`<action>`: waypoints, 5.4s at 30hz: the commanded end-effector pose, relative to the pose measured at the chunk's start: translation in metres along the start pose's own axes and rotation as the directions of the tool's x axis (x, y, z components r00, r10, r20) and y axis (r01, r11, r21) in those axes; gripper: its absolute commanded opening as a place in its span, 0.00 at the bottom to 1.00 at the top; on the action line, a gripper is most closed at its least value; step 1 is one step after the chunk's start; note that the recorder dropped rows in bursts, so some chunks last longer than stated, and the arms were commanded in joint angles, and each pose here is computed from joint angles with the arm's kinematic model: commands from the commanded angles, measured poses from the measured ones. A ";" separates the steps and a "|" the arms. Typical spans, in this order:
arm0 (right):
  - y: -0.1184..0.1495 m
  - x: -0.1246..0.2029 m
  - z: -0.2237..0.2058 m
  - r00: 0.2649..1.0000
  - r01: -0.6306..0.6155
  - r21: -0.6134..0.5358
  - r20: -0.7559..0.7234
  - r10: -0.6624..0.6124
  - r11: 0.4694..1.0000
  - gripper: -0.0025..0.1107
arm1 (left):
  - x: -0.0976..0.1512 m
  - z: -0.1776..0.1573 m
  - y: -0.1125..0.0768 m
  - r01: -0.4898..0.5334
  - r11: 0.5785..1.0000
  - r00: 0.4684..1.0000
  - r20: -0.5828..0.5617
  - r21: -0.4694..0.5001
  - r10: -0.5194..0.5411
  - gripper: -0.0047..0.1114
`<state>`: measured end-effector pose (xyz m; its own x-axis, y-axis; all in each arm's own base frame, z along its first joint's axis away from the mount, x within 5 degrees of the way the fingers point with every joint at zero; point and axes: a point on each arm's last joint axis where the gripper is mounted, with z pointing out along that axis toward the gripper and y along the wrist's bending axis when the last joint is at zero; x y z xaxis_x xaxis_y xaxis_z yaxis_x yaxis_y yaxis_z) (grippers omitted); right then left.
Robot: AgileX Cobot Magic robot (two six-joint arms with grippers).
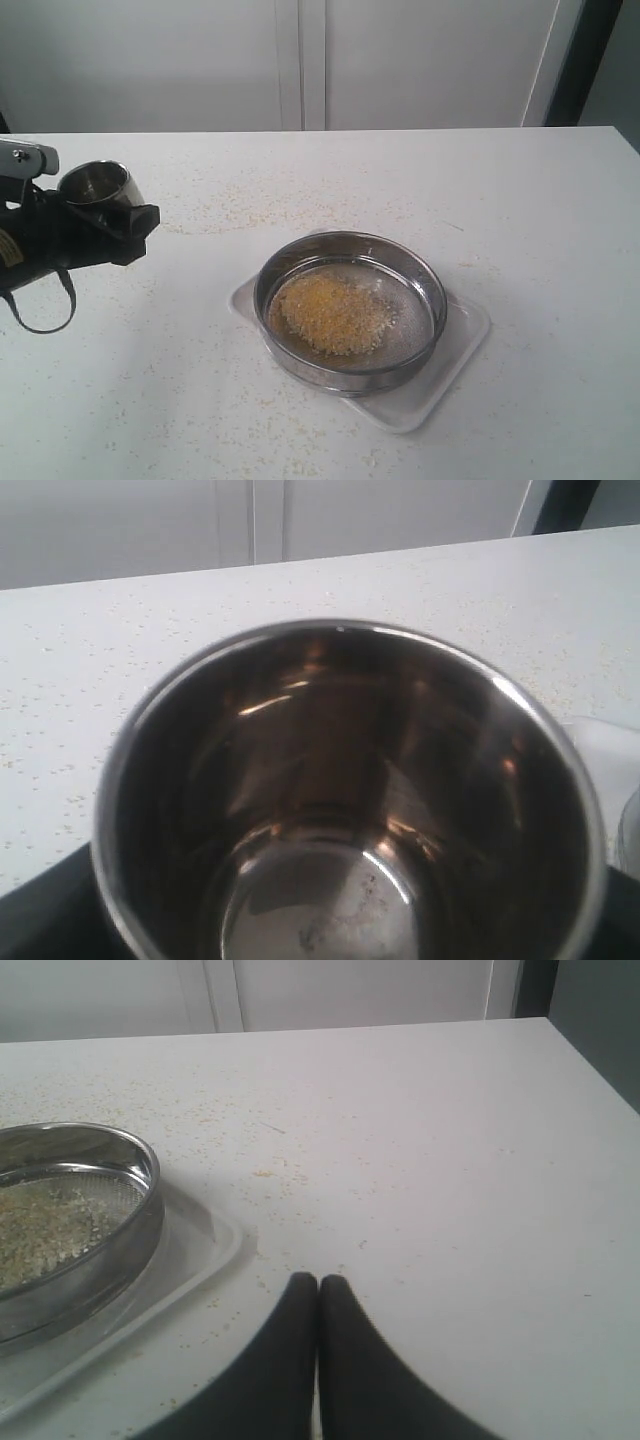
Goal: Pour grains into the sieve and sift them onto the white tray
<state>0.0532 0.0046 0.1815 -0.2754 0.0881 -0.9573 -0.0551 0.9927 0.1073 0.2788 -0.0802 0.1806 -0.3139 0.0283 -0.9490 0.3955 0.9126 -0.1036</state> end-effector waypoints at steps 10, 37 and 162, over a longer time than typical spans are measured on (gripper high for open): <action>0.000 -0.001 0.000 1.000 0.000 0.004 0.017 0.000 1.000 0.02 | 0.039 0.022 0.002 -0.052 0.997 0.998 -0.026 0.052 0.053 0.04; 0.000 -0.001 0.000 1.000 0.000 0.004 0.017 0.000 1.000 0.02 | 0.083 0.033 0.030 0.010 1.000 0.993 -0.117 0.010 -0.009 0.04; 0.000 -0.001 0.000 1.000 0.000 0.004 0.017 0.000 1.000 0.02 | -0.048 -0.094 0.001 -0.144 0.984 0.977 -0.173 -0.101 0.125 0.04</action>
<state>0.0532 0.0046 0.1815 -0.2754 0.0881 -0.9573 -0.0551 0.9927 0.1073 0.2161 -0.0397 0.2523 -0.4062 0.2425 -0.8810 0.3280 0.9386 0.1071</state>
